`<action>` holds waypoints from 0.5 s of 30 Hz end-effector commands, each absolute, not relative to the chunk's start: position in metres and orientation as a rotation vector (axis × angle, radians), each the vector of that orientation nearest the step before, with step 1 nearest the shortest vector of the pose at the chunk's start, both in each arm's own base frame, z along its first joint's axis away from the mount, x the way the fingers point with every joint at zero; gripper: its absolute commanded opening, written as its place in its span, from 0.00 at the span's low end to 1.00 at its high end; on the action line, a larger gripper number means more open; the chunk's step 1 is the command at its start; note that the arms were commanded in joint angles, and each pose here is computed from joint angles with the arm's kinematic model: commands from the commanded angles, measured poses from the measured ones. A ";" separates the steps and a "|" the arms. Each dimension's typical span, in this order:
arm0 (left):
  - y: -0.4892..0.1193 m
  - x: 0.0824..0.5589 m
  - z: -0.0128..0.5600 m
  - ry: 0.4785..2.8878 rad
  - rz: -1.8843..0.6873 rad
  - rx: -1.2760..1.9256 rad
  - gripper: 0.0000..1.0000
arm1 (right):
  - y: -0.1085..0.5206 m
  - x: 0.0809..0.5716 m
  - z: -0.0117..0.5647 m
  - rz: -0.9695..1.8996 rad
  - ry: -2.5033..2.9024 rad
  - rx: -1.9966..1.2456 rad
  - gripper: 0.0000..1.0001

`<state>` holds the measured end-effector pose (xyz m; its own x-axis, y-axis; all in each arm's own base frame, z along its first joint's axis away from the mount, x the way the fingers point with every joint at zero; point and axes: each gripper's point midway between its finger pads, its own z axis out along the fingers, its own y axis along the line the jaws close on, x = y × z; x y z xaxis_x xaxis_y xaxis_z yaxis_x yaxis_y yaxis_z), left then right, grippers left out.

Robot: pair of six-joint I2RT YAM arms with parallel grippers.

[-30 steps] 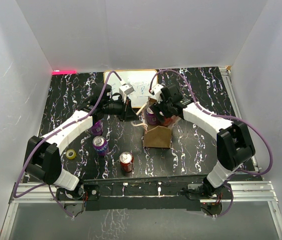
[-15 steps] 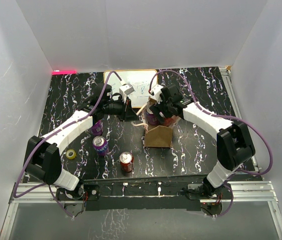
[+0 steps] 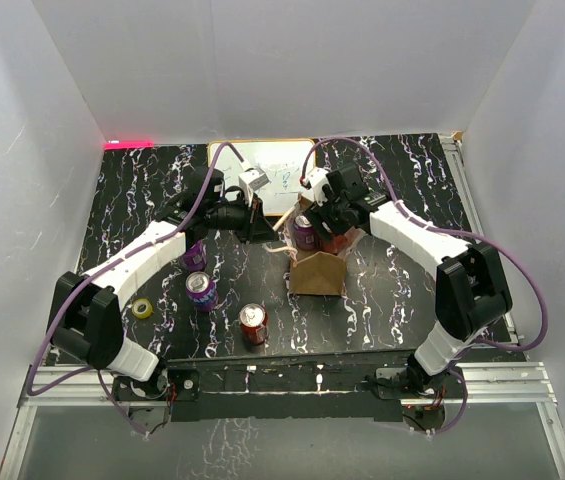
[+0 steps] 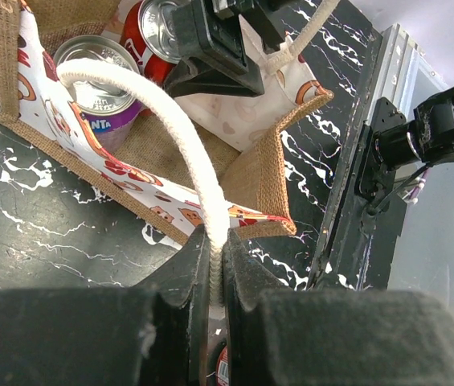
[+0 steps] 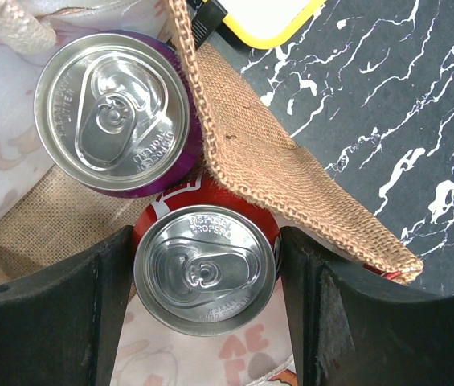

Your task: Place the beverage into the canvas bag

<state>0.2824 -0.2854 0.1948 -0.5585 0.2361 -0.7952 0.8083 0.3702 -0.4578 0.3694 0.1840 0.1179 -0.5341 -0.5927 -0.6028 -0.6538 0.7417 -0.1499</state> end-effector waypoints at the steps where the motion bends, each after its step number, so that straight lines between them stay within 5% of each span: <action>1: -0.283 0.272 0.209 1.945 -1.182 0.935 0.00 | 0.202 0.384 0.167 0.223 2.144 -0.888 0.29; 10: -0.282 0.271 0.212 1.938 -1.183 0.938 0.00 | 0.199 0.388 0.139 0.224 2.176 -0.923 0.29; 15: -0.283 0.270 0.212 1.938 -1.187 0.938 0.00 | 0.188 0.390 0.122 0.157 2.201 -0.928 0.40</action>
<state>0.2807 -0.2844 0.1915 -0.5598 0.2410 -0.7928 0.8080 0.3706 -0.4580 0.3681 0.1854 0.1149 -0.5332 -0.5809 -0.6151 -0.6753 0.7302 -0.1043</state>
